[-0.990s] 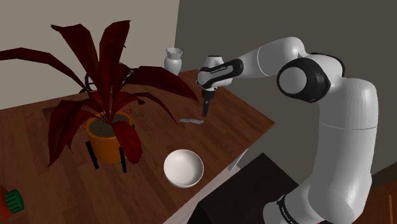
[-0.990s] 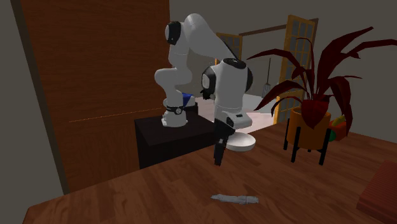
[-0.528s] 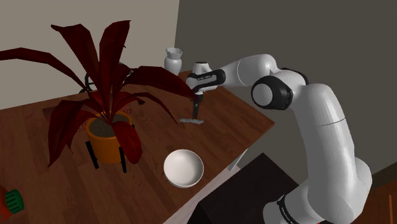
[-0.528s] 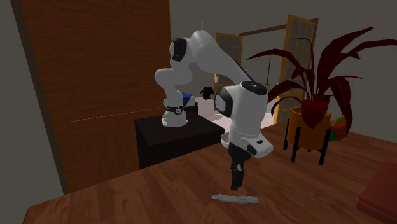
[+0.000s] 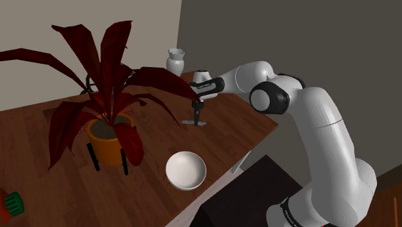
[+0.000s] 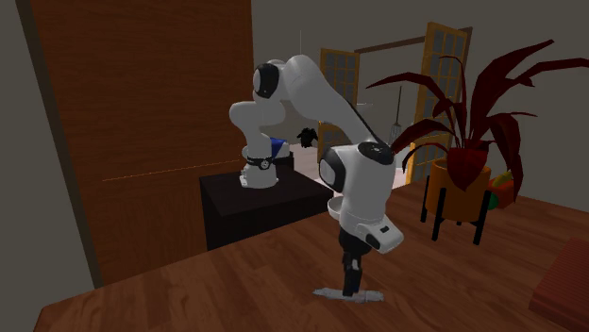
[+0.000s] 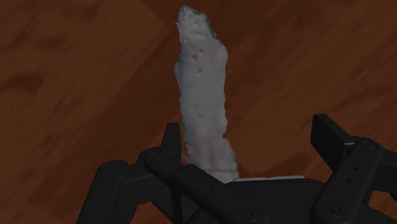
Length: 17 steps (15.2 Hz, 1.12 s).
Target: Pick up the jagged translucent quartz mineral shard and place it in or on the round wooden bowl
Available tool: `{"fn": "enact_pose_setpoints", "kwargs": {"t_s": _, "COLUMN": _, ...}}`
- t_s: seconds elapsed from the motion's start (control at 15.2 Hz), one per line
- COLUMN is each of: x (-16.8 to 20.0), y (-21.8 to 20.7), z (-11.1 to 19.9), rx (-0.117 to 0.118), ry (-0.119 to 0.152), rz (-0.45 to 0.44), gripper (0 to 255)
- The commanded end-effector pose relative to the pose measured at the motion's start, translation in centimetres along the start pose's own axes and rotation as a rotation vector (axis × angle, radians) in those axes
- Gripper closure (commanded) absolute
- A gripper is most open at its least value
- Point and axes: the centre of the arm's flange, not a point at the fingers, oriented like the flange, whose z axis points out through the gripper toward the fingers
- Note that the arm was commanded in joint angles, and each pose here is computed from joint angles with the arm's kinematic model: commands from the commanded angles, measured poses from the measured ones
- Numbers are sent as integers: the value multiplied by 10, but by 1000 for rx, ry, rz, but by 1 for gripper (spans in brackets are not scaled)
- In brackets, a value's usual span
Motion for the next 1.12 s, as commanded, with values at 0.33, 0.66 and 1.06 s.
{"fn": "enact_pose_setpoints", "kwargs": {"t_s": 0.33, "x": 0, "y": 1, "z": 3, "rx": -1, "ry": 0, "rz": 0, "gripper": 0}}
{"fn": "enact_pose_setpoints", "kwargs": {"t_s": 0.66, "x": 0, "y": 1, "z": 3, "rx": -1, "ry": 0, "rz": 0, "gripper": 255}}
{"fn": "enact_pose_setpoints", "kwargs": {"t_s": 1.06, "x": 0, "y": 1, "z": 3, "rx": -1, "ry": 0, "rz": 0, "gripper": 255}}
